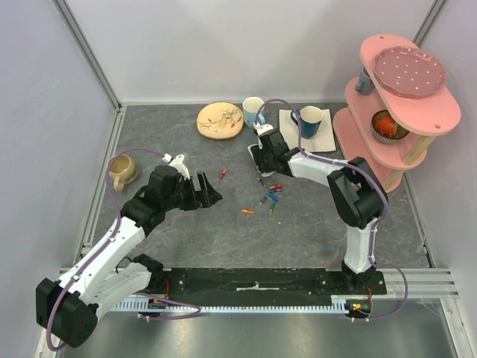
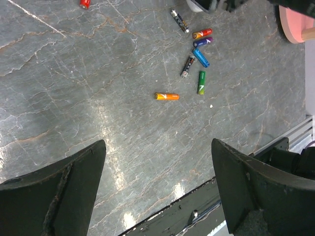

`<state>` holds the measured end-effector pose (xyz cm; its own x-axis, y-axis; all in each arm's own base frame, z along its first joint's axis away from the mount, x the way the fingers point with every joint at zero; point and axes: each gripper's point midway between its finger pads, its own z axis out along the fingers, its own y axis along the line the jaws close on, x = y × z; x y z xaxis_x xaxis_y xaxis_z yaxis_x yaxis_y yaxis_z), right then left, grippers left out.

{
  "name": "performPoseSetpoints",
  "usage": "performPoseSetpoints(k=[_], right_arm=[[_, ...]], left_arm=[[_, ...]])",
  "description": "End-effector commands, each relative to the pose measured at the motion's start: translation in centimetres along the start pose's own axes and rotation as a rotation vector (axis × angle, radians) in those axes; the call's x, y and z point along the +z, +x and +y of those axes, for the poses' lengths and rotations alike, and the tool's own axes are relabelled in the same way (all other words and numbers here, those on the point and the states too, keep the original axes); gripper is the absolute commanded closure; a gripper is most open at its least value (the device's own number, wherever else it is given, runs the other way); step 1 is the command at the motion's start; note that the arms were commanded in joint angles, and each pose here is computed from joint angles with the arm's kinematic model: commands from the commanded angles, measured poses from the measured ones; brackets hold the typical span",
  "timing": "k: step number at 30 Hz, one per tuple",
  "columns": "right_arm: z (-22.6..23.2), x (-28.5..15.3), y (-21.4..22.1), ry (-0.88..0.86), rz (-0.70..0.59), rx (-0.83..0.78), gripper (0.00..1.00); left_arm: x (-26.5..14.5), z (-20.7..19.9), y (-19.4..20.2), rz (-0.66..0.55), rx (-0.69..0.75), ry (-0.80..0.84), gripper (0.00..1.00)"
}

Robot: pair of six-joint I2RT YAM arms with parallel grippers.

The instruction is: Load the batteries into the remote control

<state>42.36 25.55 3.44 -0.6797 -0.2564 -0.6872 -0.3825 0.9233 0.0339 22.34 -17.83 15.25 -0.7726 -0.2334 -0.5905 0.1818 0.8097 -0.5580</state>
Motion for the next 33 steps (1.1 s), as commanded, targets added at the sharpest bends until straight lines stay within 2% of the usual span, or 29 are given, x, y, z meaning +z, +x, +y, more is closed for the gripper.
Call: performPoseSetpoints(k=[1,4,11,18,25,33], right_arm=[[3.1,-6.1,-5.4,0.000,-0.193,0.114,0.73],[4.9,-7.7,-4.7,0.003,-0.191,0.111,0.79],[8.3,-10.1,-1.6,-0.015,-0.166,0.202,0.84],[10.9,-11.0,1.8,0.003,-0.150,0.340,1.00],[14.8,-11.2,1.8,0.066,-0.164,0.413,1.00],[15.2,-9.0,5.3,0.226,-0.035,0.544,1.00]], left_arm=[[-0.5,-1.5,-2.6,-0.082,0.021,0.030,0.07],[-0.4,-1.5,-2.9,-0.096,0.006,0.024,0.08],[-0.3,0.1,-3.3,-0.132,-0.055,-0.062,0.10],[-1.2,1.8,-4.3,-0.227,-0.138,-0.156,0.13],[-1.7,3.3,-4.4,-0.298,-0.217,-0.213,0.18],[-2.1,4.7,-3.3,-0.324,-0.255,-0.245,0.22]])
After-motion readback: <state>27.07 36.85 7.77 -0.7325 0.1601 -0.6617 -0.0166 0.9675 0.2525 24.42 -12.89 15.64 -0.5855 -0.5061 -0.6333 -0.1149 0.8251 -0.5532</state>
